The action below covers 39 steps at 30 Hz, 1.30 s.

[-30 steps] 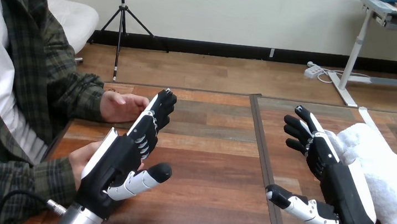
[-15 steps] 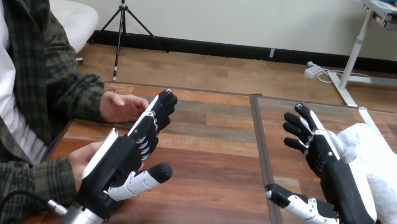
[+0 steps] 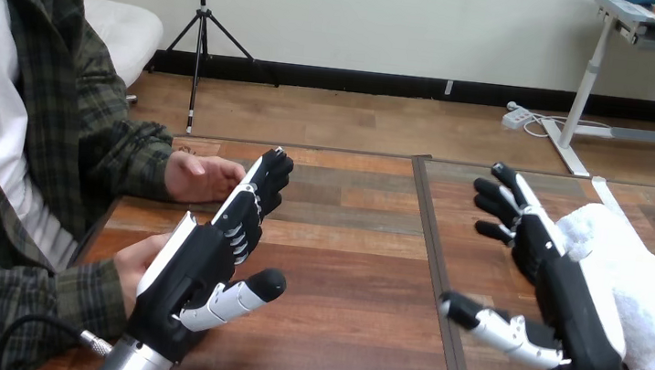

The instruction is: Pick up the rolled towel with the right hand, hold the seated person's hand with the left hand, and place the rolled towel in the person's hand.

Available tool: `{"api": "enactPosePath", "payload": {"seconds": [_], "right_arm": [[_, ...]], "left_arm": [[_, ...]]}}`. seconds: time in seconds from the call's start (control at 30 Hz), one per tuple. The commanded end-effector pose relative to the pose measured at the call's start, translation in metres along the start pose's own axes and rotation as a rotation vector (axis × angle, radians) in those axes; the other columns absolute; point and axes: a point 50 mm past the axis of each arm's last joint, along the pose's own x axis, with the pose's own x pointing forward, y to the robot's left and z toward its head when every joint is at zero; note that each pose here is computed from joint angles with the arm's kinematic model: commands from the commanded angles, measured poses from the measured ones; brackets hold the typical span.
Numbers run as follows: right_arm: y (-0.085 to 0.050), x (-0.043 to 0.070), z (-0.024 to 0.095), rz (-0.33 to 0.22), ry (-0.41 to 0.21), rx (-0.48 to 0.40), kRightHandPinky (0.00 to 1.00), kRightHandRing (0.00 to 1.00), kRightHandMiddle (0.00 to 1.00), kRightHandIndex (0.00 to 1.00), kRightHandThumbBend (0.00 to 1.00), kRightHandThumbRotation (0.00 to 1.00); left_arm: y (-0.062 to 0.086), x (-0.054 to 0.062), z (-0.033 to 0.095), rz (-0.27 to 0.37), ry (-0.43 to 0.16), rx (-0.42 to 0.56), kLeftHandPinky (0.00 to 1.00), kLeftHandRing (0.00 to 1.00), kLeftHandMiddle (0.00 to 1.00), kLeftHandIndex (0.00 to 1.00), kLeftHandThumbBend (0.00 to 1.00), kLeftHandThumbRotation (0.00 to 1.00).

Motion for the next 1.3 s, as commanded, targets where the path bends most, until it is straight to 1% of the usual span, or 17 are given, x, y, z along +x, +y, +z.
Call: {"api": "enactPosePath", "payload": {"seconds": [0.0, 0.17, 0.27, 0.4, 0.5, 0.7, 0.87, 1.0, 1.27], "right_arm": [[-0.018, 0.018, 0.019, -0.046, -0.087, -0.065, 0.83, 0.91, 0.91, 0.96, 1.0, 0.6], [-0.024, 0.024, 0.027, -0.071, -0.094, -0.083, 0.82, 0.91, 0.91, 0.95, 1.0, 0.6], [-0.026, 0.027, 0.031, -0.081, -0.093, -0.079, 0.82, 0.91, 0.91, 0.95, 1.0, 0.59], [-0.033, 0.035, 0.043, -0.104, -0.104, -0.12, 0.84, 0.9, 0.92, 0.95, 1.0, 0.57], [-0.038, 0.039, 0.048, -0.123, -0.099, -0.155, 0.85, 0.9, 0.92, 0.95, 1.0, 0.57], [-0.049, 0.047, 0.056, -0.149, -0.086, -0.197, 0.87, 0.92, 0.92, 0.96, 1.0, 0.55], [-0.059, 0.052, 0.058, -0.171, -0.074, -0.229, 0.88, 0.93, 0.91, 0.96, 1.0, 0.53], [-0.069, 0.056, 0.057, -0.188, -0.032, -0.266, 0.89, 0.94, 0.91, 0.96, 1.0, 0.54], [-0.089, 0.065, 0.054, -0.208, 0.048, -0.311, 0.93, 0.96, 0.93, 0.98, 1.0, 0.56]], "left_arm": [[0.002, 0.016, 0.011, -0.008, -0.077, 0.033, 1.0, 1.0, 1.0, 1.0, 1.0, 0.69], [0.001, 0.016, 0.011, -0.013, -0.078, 0.032, 1.0, 1.0, 1.0, 1.0, 1.0, 0.69], [0.001, 0.017, 0.011, -0.014, -0.076, 0.029, 1.0, 1.0, 1.0, 1.0, 1.0, 0.69], [0.0, 0.017, 0.011, -0.014, -0.075, 0.026, 1.0, 1.0, 1.0, 1.0, 1.0, 0.69], [0.0, 0.018, 0.011, -0.016, -0.076, 0.024, 1.0, 1.0, 1.0, 1.0, 1.0, 0.69], [-0.001, 0.019, 0.01, -0.017, -0.076, 0.021, 1.0, 1.0, 1.0, 1.0, 1.0, 0.69], [-0.002, 0.019, 0.01, -0.019, -0.076, 0.02, 1.0, 1.0, 1.0, 1.0, 1.0, 0.69], [-0.003, 0.019, 0.01, -0.022, -0.077, 0.018, 1.0, 1.0, 1.0, 1.0, 1.0, 0.69], [-0.004, 0.02, 0.01, -0.021, -0.079, 0.013, 1.0, 1.0, 1.0, 1.0, 1.0, 0.69]]}}
